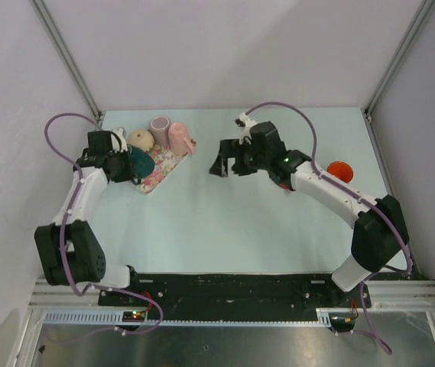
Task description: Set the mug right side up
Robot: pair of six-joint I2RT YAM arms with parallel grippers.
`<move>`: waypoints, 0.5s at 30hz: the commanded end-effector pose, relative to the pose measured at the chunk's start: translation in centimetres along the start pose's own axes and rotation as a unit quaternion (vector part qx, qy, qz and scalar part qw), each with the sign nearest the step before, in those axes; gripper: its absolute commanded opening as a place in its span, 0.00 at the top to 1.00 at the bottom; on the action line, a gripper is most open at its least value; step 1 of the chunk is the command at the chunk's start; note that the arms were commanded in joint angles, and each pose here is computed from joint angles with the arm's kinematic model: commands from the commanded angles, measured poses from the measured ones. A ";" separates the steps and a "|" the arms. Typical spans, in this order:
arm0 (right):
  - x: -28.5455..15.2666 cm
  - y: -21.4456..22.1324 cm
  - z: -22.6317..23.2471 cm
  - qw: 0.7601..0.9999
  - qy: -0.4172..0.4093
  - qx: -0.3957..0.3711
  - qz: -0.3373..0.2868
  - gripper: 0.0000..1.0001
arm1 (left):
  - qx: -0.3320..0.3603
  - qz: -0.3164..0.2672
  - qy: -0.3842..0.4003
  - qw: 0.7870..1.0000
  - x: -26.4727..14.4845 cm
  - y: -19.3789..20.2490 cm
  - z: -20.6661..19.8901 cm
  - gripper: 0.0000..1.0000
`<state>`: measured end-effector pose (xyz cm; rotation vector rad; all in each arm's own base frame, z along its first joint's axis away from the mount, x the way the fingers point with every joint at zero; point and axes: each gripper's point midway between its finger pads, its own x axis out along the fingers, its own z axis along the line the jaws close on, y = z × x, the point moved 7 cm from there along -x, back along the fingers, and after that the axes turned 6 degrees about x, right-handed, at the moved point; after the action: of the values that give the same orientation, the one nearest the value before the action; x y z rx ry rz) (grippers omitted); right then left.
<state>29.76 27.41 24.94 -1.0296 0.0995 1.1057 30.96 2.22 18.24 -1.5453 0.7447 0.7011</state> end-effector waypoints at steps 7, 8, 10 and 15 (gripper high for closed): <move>1.8 -5.0 10.4 0.927 -0.320 0.132 -0.146 0.01 | 0.018 -0.166 0.241 0.956 -11.2 -7.0 -9.3 1.00; 1.9 -5.2 10.6 0.919 -0.332 0.150 -0.147 0.01 | 0.017 -0.169 0.251 0.953 -11.9 -7.2 -9.6 1.00; 2.3 -5.4 10.9 0.908 -0.351 0.175 -0.144 0.01 | 0.016 -0.171 0.278 0.945 -13.0 -7.5 -10.8 1.00; 1.9 -5.6 11.9 0.886 -0.399 0.194 -0.137 0.01 | 0.027 -0.167 0.329 0.929 -14.8 -7.8 -13.1 1.00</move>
<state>31.01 36.75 30.37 -0.3248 -0.3075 1.0965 29.55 -7.04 31.13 -1.7811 0.9122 0.1197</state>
